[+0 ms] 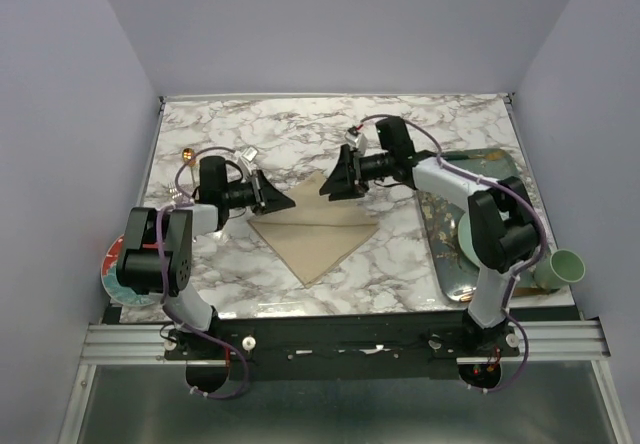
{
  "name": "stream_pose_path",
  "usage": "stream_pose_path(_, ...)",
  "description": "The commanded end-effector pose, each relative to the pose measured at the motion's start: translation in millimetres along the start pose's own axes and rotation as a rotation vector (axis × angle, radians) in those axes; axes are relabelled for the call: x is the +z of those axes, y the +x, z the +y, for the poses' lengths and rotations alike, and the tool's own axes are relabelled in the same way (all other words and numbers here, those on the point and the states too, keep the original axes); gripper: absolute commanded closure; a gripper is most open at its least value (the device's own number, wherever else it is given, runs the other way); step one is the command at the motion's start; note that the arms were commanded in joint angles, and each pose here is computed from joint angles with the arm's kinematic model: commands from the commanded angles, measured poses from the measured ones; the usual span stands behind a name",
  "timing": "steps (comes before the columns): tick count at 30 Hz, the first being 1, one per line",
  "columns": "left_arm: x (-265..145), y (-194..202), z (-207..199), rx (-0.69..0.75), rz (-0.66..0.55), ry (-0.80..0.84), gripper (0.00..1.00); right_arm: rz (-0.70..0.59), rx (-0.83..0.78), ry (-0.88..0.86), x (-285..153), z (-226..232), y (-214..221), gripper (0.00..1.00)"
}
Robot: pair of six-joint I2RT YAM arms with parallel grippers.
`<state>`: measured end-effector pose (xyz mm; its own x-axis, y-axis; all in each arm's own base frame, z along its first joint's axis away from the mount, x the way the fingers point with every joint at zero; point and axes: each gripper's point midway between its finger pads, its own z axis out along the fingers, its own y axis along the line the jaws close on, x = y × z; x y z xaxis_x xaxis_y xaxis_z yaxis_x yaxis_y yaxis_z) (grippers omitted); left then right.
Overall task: Fold the napkin into a case and place the utensils inside
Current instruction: Smooth out the upper triangle-folded napkin at the center of the board.
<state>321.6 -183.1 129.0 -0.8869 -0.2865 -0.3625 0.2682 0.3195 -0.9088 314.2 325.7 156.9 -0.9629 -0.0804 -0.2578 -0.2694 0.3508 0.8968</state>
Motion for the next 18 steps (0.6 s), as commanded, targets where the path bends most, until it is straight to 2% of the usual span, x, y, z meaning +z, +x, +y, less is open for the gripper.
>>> stream_pose_path(1, 7.7, 28.4, 51.0, -0.140, 0.059, -0.146, 0.84, 0.069, 0.046, -0.035, 48.4, -5.3, 10.0, 0.31)
stream_pose_path(3, 10.9, 31.5, 61.4, -0.186, 0.071, -0.162, 0.85, 0.070, 0.047, -0.041, 63.4, -7.5, 5.1, 0.33)
stream_pose_path(8, 12.2, 38.3, 85.8, -0.261, 0.107, -0.236, 0.87, 0.091, 0.172, -0.003, 80.6, -53.7, 12.6, 0.44)
stream_pose_path(11, 10.0, 41.6, 98.8, -0.291, 0.122, -0.283, 0.87, 0.094, 0.260, 0.044, 75.5, -79.0, 26.7, 0.50)
stream_pose_path(16, 5.9, 41.9, 108.5, -0.292, 0.142, -0.319, 0.87, 0.073, 0.409, 0.124, 43.4, -118.5, 56.8, 0.59)
stream_pose_path(18, 5.4, 41.9, 110.9, -0.273, 0.154, -0.333, 0.87, 0.063, 0.421, 0.117, 31.3, -116.3, 59.8, 0.65)
